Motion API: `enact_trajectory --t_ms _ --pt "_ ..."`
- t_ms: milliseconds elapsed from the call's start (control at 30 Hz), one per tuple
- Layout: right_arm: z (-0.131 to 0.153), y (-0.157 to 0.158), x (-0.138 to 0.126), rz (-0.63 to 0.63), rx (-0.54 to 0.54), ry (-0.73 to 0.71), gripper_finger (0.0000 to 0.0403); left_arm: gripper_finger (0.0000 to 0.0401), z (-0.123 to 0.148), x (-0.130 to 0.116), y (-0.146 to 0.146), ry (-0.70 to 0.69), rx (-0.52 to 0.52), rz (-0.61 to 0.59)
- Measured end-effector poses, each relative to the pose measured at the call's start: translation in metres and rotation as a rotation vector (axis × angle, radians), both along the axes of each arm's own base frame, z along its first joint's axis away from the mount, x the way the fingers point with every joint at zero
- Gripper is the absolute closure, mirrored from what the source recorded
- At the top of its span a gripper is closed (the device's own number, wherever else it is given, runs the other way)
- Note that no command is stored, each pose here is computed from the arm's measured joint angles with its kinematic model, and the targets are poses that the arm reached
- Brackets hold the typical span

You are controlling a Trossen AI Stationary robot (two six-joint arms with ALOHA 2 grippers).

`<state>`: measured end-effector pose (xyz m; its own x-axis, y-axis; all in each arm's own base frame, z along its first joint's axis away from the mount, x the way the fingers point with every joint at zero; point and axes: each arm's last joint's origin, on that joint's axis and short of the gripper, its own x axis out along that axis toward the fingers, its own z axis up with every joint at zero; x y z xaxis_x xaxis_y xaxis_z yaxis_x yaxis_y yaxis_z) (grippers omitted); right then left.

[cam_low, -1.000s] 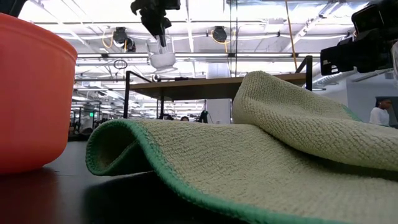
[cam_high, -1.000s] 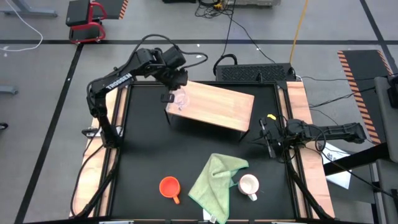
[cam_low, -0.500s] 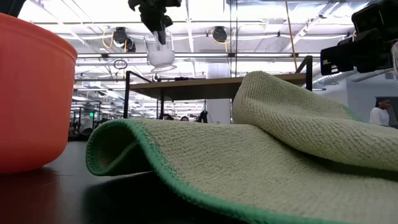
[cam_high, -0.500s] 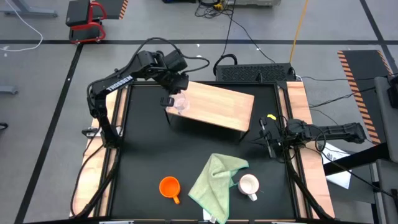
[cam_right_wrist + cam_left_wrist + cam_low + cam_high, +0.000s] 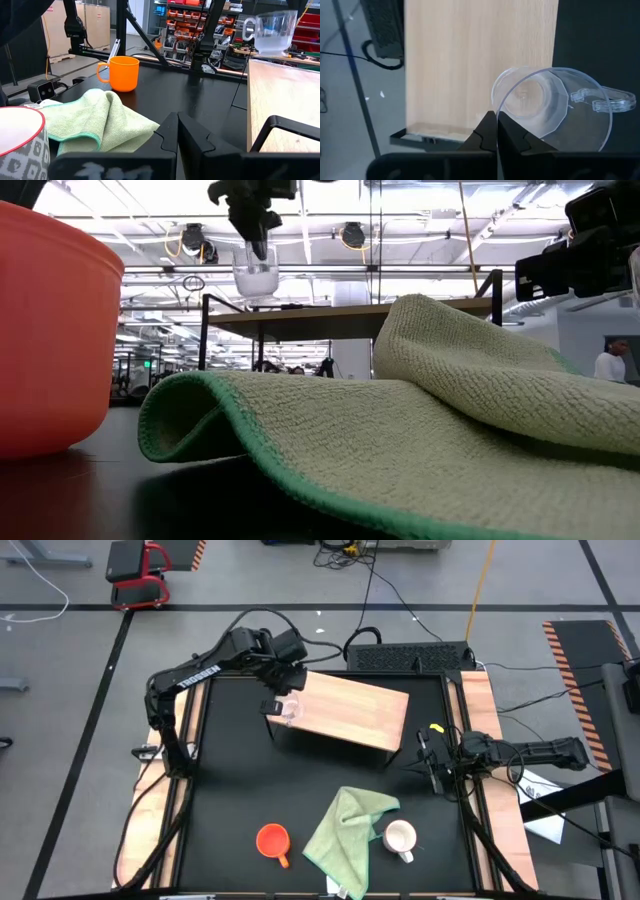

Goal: Stack small to large cups/mugs on shelf
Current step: Put the transparent mug on the shelf

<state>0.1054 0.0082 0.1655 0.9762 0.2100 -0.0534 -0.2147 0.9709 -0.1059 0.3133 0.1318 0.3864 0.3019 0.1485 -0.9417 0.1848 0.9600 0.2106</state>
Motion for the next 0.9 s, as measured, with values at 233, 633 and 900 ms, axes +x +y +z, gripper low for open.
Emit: enact_trajectory --t_ms 233,633,900 --pt "-0.001 0.0 0.0 0.0 0.0 0.013 0.0403 0.0401 -0.01 0.005 0.006 0.044 -0.008 0.007" --pt "-0.002 0.0 0.001 0.0 -0.001 0.022 0.0403 0.0401 -0.016 0.007 0.011 0.068 -0.019 0.017" --pt "-0.003 0.0 0.001 0.0 -0.001 0.031 0.0403 0.0401 -0.025 0.011 0.017 0.102 -0.036 0.025"
